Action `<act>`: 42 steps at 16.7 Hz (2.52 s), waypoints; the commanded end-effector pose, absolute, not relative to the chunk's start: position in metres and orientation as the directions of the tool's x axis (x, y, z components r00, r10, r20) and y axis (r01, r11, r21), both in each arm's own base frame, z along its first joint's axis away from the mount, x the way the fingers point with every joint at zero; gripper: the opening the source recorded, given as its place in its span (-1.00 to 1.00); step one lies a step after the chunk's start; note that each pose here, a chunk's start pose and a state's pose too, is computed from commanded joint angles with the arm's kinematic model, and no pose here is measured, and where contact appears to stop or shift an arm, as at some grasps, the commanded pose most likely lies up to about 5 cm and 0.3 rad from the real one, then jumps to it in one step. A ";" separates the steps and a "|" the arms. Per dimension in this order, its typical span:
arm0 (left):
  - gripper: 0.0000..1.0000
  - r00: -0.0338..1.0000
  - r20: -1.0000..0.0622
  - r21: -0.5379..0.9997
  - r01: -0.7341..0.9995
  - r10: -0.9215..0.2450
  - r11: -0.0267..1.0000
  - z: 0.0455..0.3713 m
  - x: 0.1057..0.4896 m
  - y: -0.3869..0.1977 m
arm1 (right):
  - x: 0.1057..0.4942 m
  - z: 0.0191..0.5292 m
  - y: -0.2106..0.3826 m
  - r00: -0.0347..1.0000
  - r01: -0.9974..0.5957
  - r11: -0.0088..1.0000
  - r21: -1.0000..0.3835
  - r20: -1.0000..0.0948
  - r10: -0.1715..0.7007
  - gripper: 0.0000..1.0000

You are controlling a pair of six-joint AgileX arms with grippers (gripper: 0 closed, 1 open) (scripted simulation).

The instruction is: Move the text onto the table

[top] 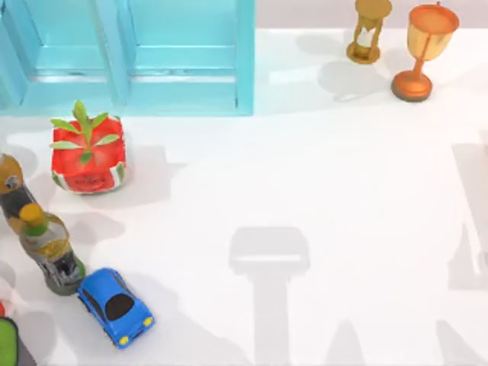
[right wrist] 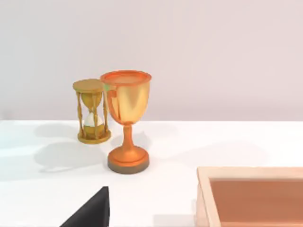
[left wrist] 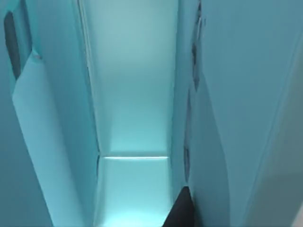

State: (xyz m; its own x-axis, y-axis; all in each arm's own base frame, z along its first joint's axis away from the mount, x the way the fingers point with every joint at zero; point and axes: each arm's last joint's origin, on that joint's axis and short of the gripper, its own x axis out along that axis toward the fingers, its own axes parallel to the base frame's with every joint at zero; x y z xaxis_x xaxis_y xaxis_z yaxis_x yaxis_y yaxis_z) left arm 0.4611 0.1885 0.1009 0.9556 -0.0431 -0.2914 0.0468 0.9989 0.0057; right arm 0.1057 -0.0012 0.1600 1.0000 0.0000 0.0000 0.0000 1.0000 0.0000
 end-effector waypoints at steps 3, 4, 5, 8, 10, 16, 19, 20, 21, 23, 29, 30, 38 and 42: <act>-1.00 0.956 -0.291 0.006 0.047 -0.043 0.999 0.101 0.461 0.189 | 0.106 0.160 -0.001 1.000 0.000 1.000 0.000 0.000 0.000 1.00; -1.00 0.956 -0.291 0.006 0.047 -0.043 0.999 0.101 0.461 0.189 | 0.106 0.160 -0.001 1.000 0.000 1.000 0.000 0.000 0.000 1.00; -1.00 0.956 -0.291 0.006 0.047 -0.043 0.999 0.101 0.461 0.189 | 0.106 0.160 -0.001 1.000 0.000 1.000 0.000 0.000 0.000 1.00; -1.00 0.956 -0.291 0.006 0.047 -0.043 0.999 0.101 0.461 0.189 | 0.106 0.160 -0.001 1.000 0.000 1.000 0.000 0.000 0.000 1.00; -1.00 0.956 -0.291 0.007 0.047 -0.043 0.999 0.102 0.461 0.189 | 0.106 0.160 -0.001 1.000 0.000 1.000 0.000 0.000 0.000 1.00; -1.00 0.952 -0.302 -0.001 0.045 -0.043 0.999 0.166 0.420 0.206 | 0.106 0.160 -0.001 1.000 0.000 1.000 0.000 0.000 0.000 1.00; -1.00 0.956 -0.290 0.005 0.047 -0.044 0.999 0.223 0.375 0.210 | 0.106 0.160 -0.001 1.000 0.000 1.000 0.000 0.000 0.000 1.00; -1.00 0.958 -0.285 0.010 0.047 -0.043 0.999 0.241 0.358 0.209 | 0.106 0.160 -0.001 1.000 0.000 1.000 0.000 0.000 0.000 1.00; -1.00 0.959 -0.280 0.014 0.048 -0.042 0.999 0.258 0.340 0.208 | 0.106 0.160 -0.001 1.000 0.000 1.000 0.000 0.000 0.000 1.00; -1.00 0.961 -0.275 0.020 0.047 -0.040 0.999 0.283 0.306 0.203 | 0.106 0.160 -0.001 1.000 0.000 1.000 0.000 0.000 0.000 1.00; -1.00 0.956 -0.291 0.007 0.047 -0.043 0.999 0.302 0.261 0.192 | 0.106 0.160 -0.001 1.000 0.000 1.000 0.000 0.000 0.000 1.00; -1.00 0.956 -0.291 0.007 0.047 -0.043 0.999 0.302 0.261 0.192 | 0.106 0.160 -0.001 1.000 0.000 1.000 0.000 0.000 0.000 1.00; -1.00 0.966 -0.258 -0.047 0.013 -0.025 0.999 0.316 0.295 0.159 | 0.106 0.160 -0.001 1.000 0.000 1.000 0.000 0.000 0.000 1.00; -1.00 0.980 -0.199 -0.237 -0.046 -0.002 0.970 0.328 0.341 0.086 | 0.106 0.160 -0.001 1.000 0.000 1.000 0.000 0.000 0.000 1.00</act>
